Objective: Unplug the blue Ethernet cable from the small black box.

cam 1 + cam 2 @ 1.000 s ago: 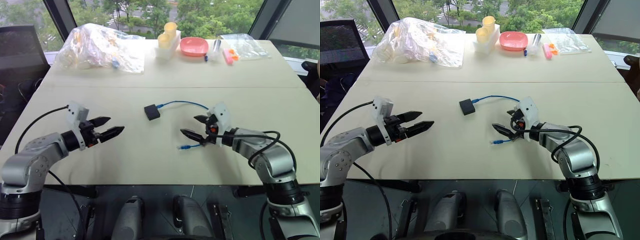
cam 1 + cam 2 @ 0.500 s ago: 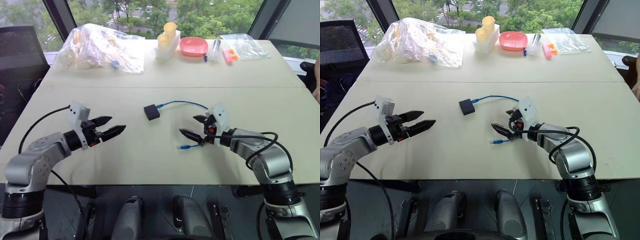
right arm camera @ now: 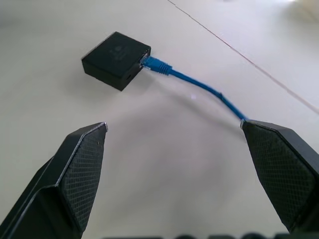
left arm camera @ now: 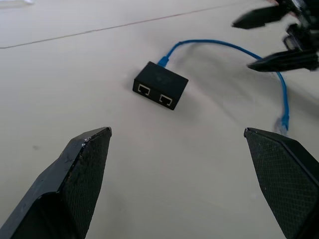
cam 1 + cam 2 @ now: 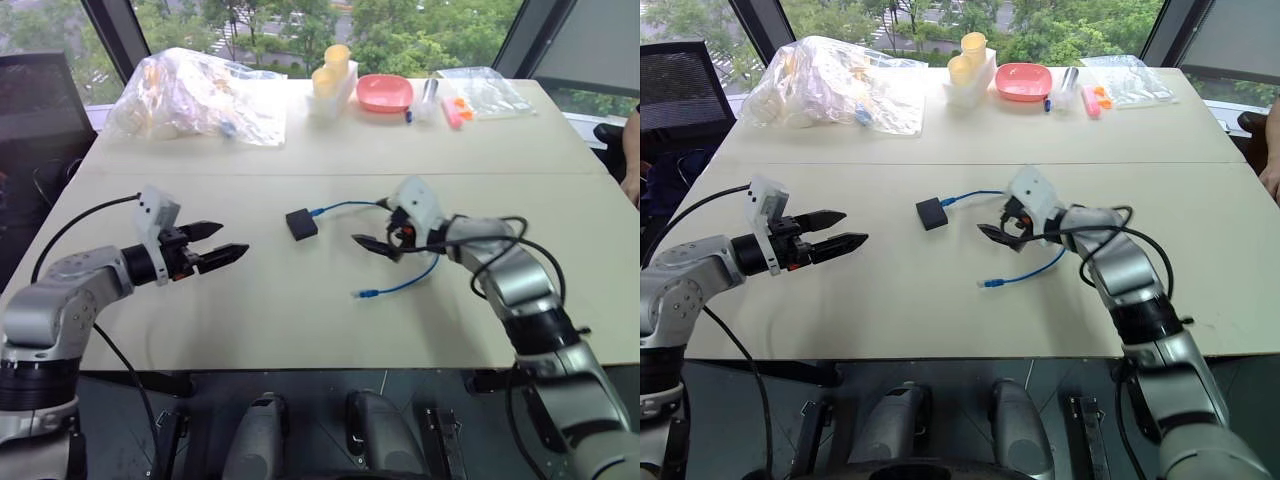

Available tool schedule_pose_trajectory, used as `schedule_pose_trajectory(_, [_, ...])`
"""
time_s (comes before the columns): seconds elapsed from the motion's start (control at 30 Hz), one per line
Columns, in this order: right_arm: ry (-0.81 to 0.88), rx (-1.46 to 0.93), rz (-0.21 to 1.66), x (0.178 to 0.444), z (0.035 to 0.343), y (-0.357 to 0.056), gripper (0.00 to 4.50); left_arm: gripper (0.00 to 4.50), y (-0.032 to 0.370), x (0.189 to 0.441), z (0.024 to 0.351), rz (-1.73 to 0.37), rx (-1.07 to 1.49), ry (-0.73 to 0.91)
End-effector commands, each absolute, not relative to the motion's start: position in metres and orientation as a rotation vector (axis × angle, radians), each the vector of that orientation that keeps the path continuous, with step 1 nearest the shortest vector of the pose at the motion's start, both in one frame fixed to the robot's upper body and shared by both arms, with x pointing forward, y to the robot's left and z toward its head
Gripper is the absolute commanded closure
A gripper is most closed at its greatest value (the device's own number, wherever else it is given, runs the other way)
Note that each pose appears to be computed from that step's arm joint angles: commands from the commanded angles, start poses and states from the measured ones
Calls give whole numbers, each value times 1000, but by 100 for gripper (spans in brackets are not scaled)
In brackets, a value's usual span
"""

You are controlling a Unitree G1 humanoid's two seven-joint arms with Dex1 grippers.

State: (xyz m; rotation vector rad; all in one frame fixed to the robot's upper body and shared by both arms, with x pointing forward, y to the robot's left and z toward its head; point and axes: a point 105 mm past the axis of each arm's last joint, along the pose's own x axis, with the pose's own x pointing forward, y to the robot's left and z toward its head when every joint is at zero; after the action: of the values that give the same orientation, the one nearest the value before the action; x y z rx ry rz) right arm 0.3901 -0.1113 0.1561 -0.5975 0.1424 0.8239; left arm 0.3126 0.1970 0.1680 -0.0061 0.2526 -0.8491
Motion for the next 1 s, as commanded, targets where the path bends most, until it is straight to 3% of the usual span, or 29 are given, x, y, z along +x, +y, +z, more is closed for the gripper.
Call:
schedule_pose_trajectory(0.03, [68, -901, 809, 422, 169, -98, 0, 1, 199, 315, 185, -870, 52, 197])
schedule_pose_trajectory(0.23, [-10, -1107, 862, 447, 181, -61, 0, 1, 198, 309, 179, -845, 49, 185])
schedule_pose_trajectory(0.47, [38, -1272, 1011, 442, 165, -30, 0, 1, 194, 300, 169, -798, 33, 167])
schedule_pose_trajectory(0.67, [13, -1398, 963, 446, 160, -33, 0, 1, 200, 294, 166, -747, 29, 163])
schedule_pose_trajectory(1.0, [-47, -1537, 668, 465, 149, -58, 0, 1, 198, 300, 166, -748, 47, 158])
